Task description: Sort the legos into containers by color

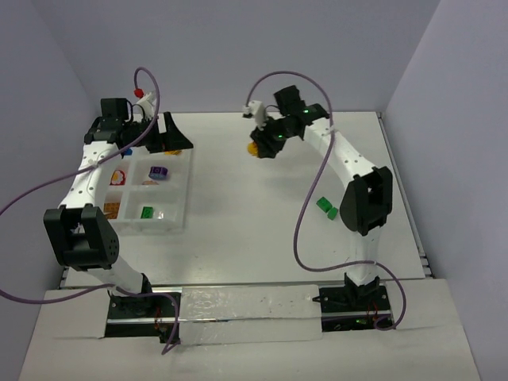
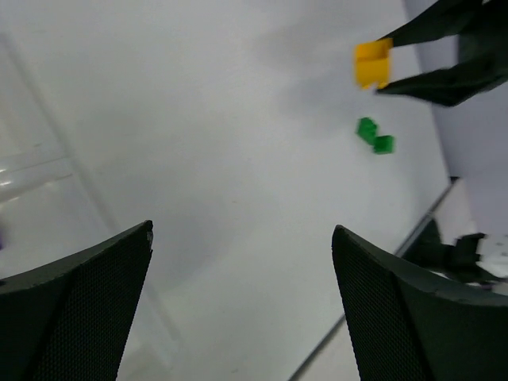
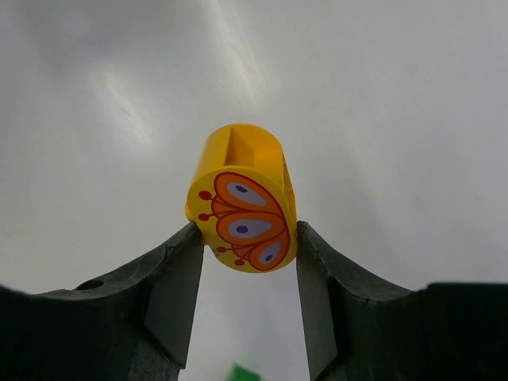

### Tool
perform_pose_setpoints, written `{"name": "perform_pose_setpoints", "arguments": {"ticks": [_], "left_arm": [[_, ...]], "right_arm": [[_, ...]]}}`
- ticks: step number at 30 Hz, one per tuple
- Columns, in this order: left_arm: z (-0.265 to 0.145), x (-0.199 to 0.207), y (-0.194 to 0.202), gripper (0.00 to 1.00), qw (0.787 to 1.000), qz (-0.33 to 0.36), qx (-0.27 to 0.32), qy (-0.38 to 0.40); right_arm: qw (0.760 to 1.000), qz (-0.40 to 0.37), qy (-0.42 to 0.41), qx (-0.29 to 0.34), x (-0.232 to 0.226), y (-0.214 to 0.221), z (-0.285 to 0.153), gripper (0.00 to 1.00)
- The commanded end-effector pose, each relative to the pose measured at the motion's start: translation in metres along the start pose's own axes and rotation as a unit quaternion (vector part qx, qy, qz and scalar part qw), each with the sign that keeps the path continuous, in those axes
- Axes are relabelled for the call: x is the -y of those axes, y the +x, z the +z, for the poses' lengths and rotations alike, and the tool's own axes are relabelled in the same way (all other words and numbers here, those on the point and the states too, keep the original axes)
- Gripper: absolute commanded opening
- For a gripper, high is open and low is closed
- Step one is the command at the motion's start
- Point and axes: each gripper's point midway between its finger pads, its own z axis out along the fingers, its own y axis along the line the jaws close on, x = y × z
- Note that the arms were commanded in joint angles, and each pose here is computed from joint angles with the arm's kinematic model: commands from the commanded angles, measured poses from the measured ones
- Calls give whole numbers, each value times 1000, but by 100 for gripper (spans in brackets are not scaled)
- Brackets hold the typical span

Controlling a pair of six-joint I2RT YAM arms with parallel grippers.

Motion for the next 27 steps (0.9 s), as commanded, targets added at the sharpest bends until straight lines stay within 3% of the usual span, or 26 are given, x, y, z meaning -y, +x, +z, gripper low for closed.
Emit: {"name": "perform_pose_setpoints", "arguments": {"ticks": [1, 8, 17, 23, 27], "left_arm": [[-2, 61, -23, 99, 992, 3, 17, 124], [19, 79, -5, 99, 988, -14, -15, 155], [38, 76, 4, 97, 990, -17, -32, 138], [42, 75, 5, 74, 989, -24, -38, 144], [44, 81, 8, 47, 984, -37, -48, 169]], "right_arm": [[995, 5, -32, 93, -57, -85, -5, 0], [988, -10, -28, 151, -97, -145, 6, 0], [985, -4, -29, 169, -111, -165, 2, 0], [984, -4, -31, 175, -118, -169, -2, 0], [982, -14, -28, 186, -122, -173, -6, 0]]}}
